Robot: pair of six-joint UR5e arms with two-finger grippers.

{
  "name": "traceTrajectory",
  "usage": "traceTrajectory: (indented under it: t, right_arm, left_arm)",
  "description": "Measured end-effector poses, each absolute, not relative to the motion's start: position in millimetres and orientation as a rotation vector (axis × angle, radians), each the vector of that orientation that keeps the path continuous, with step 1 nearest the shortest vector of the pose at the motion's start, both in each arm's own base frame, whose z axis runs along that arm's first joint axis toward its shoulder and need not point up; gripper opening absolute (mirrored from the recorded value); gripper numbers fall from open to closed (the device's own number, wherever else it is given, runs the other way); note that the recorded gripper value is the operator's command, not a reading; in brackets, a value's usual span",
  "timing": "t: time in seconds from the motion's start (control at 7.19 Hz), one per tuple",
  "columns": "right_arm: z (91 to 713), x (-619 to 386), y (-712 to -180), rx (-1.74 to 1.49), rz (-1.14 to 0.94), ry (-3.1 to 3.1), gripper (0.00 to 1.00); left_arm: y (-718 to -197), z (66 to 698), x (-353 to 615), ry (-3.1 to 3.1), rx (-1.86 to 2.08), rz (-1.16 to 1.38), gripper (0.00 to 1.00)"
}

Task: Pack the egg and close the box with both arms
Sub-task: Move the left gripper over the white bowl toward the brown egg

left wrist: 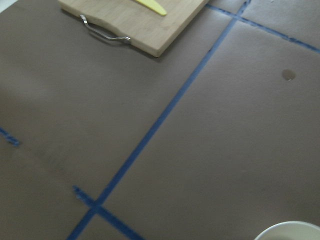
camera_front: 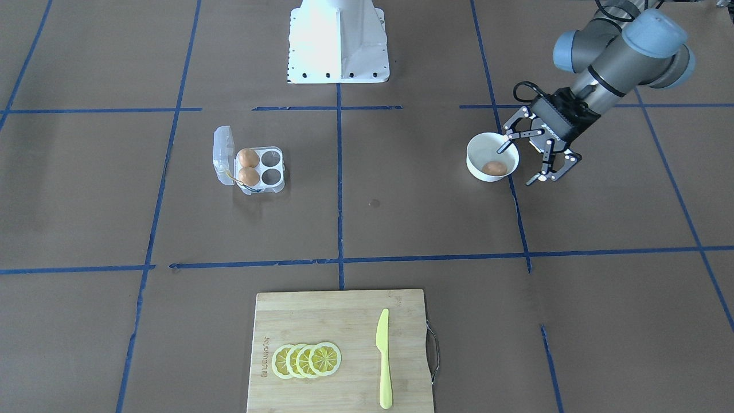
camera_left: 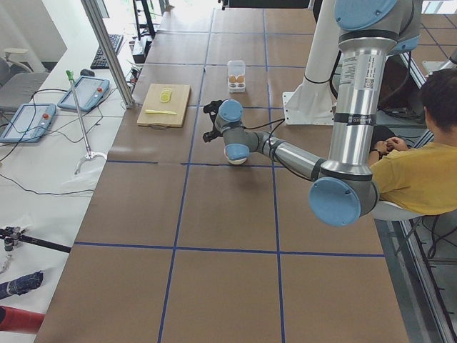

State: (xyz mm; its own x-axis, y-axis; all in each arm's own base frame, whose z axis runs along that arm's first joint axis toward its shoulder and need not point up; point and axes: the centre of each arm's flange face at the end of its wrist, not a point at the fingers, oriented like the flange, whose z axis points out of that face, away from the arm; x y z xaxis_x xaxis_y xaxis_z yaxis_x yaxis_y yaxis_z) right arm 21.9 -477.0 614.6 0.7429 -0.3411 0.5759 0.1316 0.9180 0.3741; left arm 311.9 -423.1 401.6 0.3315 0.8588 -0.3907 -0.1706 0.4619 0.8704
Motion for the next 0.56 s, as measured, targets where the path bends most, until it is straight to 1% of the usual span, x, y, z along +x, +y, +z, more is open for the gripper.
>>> traceTrajectory:
  t: [0.28,0.42,0.56]
  right_arm:
    - [615.1,21.9,-476.8,0.321,-0.264,-0.688,1.0]
    - [615.4,21.9,-476.8,0.32,-0.264,-0.688,1.0]
    - [615.8,21.9,-476.5,0.319,-0.263,-0.688,1.0]
  left_arm:
    - [-405.3,408.6,332.1,1.018,0.802,0.82,0.8]
    - [-400.6,415.0,340.6,1.018,0.785,0.833,0.8]
    - [-395.6,420.9,348.9,1.02,0.768,0.847,0.78]
